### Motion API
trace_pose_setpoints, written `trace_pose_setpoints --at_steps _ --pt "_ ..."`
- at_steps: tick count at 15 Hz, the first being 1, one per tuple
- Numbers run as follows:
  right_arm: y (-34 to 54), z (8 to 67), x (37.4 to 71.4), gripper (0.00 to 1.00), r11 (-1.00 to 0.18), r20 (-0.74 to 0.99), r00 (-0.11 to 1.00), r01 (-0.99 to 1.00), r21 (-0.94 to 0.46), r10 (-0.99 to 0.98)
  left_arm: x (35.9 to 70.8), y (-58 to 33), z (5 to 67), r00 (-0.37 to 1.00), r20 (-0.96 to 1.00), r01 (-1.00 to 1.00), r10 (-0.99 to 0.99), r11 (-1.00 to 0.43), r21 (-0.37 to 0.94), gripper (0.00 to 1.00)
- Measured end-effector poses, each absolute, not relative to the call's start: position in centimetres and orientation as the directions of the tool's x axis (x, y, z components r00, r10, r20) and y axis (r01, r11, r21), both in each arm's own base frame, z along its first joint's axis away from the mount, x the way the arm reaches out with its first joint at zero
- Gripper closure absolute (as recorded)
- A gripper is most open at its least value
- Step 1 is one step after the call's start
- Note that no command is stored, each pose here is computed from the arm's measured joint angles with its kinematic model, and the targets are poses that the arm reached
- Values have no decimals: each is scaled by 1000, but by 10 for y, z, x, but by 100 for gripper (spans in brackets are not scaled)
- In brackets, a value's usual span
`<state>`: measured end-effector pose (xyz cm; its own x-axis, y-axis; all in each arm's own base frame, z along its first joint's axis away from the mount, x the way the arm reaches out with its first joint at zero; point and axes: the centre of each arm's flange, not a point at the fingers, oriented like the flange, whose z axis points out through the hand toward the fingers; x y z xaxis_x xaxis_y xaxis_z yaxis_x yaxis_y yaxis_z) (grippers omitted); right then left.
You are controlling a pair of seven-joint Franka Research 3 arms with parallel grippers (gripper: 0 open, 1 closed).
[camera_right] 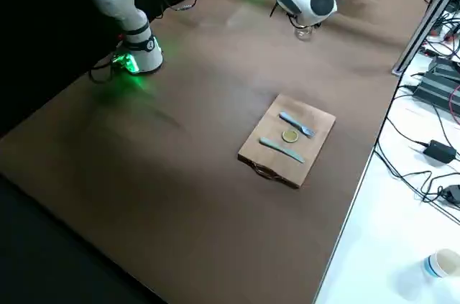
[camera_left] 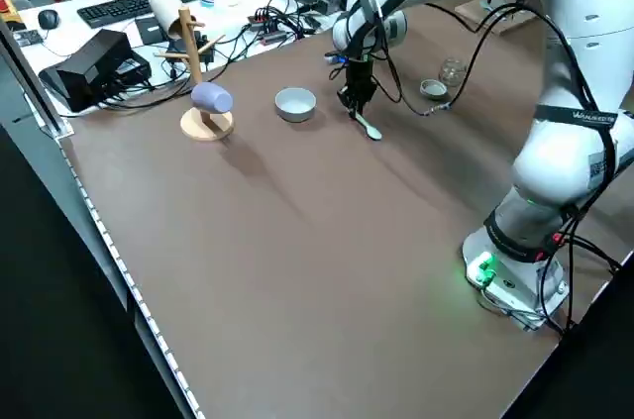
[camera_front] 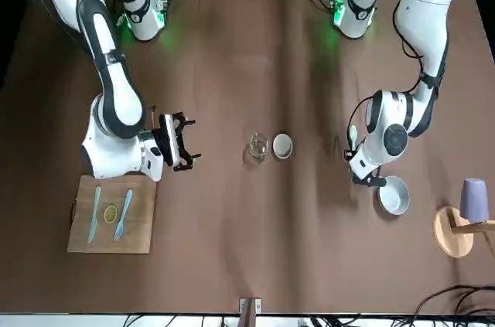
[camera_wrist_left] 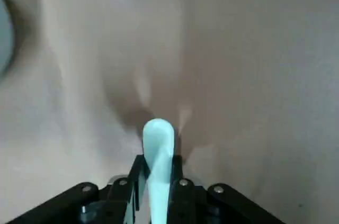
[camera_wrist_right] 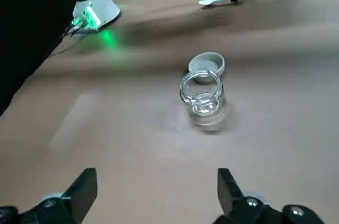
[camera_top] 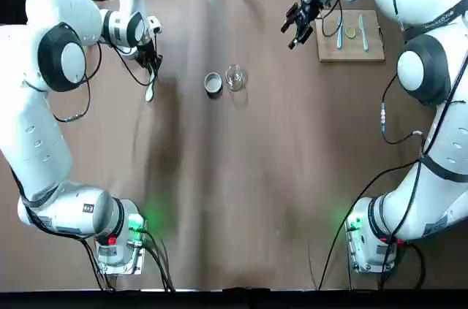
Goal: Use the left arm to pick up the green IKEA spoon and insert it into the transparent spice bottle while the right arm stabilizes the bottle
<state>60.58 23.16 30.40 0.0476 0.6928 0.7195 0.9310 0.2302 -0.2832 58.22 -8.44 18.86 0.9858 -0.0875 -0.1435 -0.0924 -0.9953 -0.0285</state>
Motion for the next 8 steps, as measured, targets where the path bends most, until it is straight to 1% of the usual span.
trace_pose_setpoints --at_steps 2,4,5,8 --pt "237 288 597 0 221 738 66 933 -284 671 592 -85 212 991 -100 -89 -86 -996 -27 77" --pt "246 271 587 0 211 762 60 944 -252 645 596 -93 237 993 -68 -100 -98 -995 -23 77" --pt "257 250 572 0 179 797 78 957 -228 598 597 -106 259 991 -69 -119 -118 -993 -18 77" --pt "271 214 544 0 111 844 91 978 -175 528 599 -128 283 983 -101 -154 -152 -988 -11 77"
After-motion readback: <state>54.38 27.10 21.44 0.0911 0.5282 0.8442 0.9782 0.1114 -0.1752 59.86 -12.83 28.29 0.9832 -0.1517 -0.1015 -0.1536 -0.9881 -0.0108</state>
